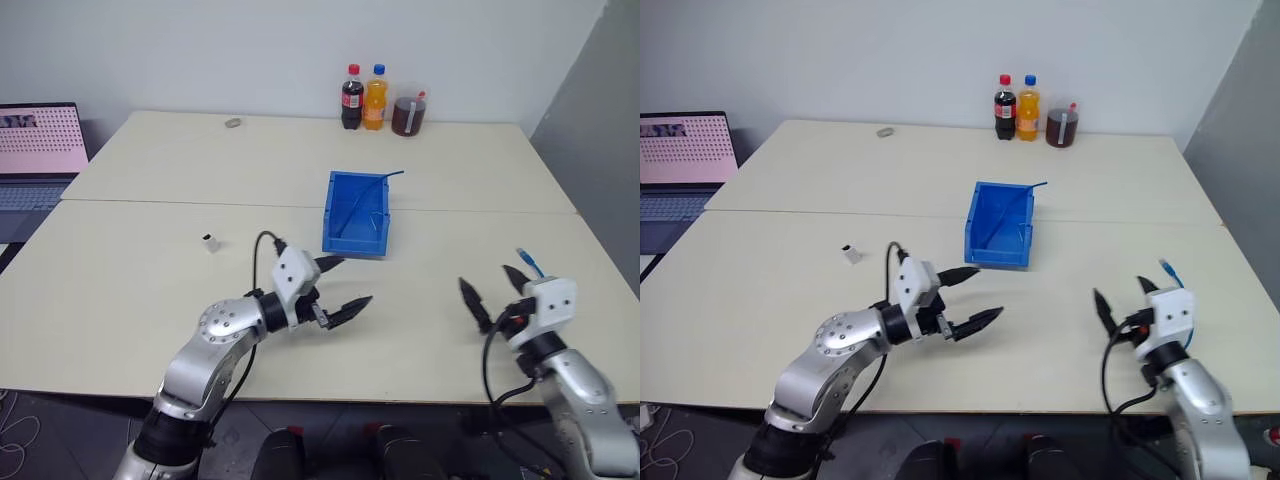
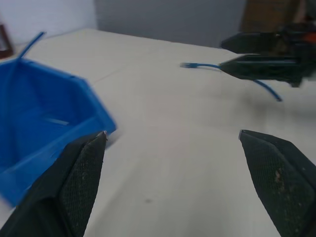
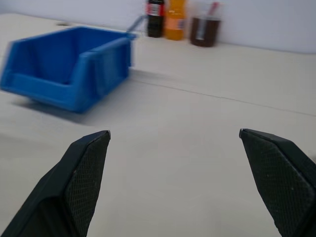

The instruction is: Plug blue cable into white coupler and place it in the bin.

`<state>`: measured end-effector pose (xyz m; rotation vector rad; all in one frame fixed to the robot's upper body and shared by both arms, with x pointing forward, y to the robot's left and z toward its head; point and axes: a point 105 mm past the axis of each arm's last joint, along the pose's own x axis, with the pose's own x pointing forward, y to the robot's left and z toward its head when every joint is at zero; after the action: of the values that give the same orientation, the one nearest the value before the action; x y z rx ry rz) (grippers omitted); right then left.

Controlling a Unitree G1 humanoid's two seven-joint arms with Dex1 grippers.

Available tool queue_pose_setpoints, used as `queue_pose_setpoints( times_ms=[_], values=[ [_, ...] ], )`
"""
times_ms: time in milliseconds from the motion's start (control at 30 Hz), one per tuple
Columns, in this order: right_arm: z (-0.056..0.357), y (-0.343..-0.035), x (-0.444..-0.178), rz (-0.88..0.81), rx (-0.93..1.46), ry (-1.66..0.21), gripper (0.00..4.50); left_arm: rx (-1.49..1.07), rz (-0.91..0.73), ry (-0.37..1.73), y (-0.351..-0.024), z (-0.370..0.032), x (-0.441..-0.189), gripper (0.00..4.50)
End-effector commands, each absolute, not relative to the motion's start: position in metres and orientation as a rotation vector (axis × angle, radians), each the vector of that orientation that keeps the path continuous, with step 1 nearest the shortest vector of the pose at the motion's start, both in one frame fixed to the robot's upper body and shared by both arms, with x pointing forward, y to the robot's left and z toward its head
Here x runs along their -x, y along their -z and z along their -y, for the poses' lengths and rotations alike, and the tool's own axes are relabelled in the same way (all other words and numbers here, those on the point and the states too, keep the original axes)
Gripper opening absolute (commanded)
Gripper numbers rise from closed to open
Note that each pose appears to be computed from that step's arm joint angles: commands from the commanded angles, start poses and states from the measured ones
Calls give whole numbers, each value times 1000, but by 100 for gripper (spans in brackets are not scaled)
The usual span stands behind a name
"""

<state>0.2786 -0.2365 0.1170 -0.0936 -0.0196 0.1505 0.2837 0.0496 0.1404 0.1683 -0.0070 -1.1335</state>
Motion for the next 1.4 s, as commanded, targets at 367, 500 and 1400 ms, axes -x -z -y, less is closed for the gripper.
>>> queue_pose_setpoints(
  times_ms=[367, 500, 1400],
  values=[
    [343, -105, -324, -369, 95, -37, 446, -213, -107, 1439, -149, -15, -270, 450],
    [350, -97, -338, -410, 83, -66, 446, -231, -109, 1445, -147, -15, -272, 450],
    [315, -132, -352, -382, 432, -553, 5, -184, -147, 1349, -134, -55, -272, 450]
  ],
)
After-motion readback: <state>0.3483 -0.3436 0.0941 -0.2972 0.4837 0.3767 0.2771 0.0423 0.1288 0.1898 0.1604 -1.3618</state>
